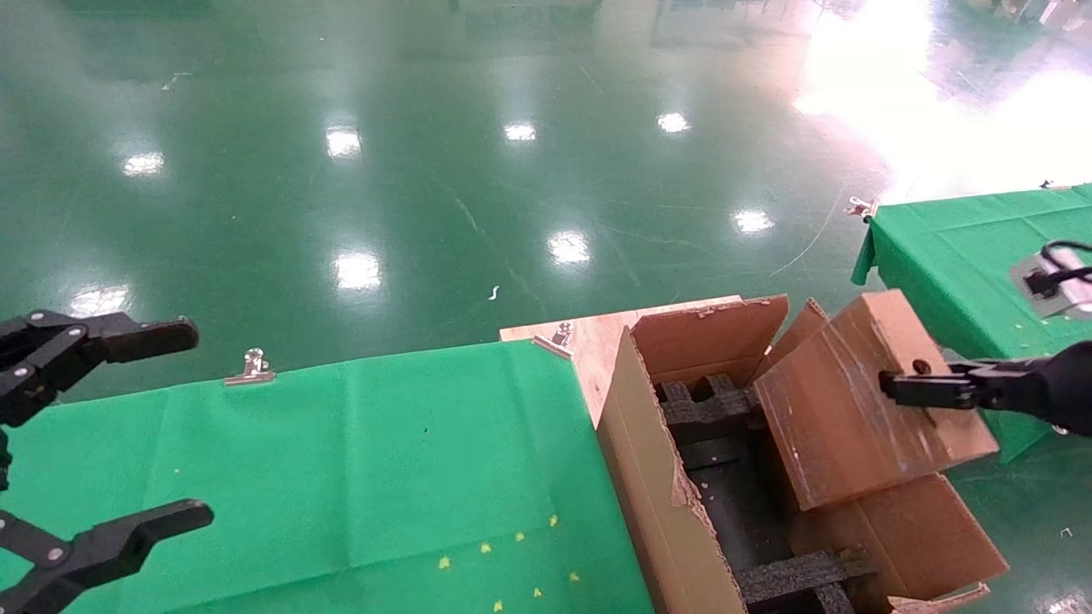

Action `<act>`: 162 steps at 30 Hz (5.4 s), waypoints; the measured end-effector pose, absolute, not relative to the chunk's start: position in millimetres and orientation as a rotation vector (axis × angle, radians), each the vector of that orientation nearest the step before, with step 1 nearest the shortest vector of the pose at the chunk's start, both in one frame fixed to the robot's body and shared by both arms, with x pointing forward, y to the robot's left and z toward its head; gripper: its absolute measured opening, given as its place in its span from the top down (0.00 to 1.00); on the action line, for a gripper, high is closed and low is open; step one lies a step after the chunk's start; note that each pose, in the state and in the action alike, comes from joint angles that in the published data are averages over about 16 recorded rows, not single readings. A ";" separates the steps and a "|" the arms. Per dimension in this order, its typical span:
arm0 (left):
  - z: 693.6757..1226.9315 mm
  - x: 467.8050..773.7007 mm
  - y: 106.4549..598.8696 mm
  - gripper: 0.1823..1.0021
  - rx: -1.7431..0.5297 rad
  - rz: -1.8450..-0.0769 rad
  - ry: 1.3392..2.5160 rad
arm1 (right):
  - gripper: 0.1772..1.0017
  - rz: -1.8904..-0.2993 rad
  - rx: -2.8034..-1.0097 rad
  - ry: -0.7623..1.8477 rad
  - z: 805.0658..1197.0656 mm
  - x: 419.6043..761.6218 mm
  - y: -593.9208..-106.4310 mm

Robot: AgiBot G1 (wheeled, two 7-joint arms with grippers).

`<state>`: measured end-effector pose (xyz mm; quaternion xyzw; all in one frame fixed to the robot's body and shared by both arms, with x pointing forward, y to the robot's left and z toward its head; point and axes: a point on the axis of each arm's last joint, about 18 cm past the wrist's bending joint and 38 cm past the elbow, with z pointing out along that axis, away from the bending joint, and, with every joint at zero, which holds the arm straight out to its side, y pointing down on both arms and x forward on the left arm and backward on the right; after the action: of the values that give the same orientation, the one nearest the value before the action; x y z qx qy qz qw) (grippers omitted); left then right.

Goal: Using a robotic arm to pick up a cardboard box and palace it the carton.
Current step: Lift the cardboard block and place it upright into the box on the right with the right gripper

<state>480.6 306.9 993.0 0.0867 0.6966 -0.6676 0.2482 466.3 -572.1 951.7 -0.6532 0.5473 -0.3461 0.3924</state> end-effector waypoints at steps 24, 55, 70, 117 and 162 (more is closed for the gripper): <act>993.0 480.6 306.9 0.00 0.236 -1.819 1.898 | 0.84 -0.879 -1.706 1.523 903.2 505.7 -570.0; 993.0 480.6 306.9 0.00 0.236 -1.819 1.898 | 0.85 -0.888 -1.803 1.538 837.3 573.6 -562.7; 993.0 480.6 306.9 0.00 0.236 -1.819 1.898 | 0.85 -0.888 -1.877 1.535 809.5 602.6 -552.0; 993.0 480.7 307.0 0.00 0.236 -1.819 1.898 | 0.53 -0.885 -1.921 1.524 796.5 621.6 -540.3; 993.0 480.7 307.2 0.00 0.235 -1.820 1.898 | 0.00 -0.944 -1.756 0.912 1022.1 591.8 -429.2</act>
<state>480.7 307.2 993.0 0.0862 0.6964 -0.6677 0.2484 591.8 -429.2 1022.1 -0.7124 0.3700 -0.3831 0.4570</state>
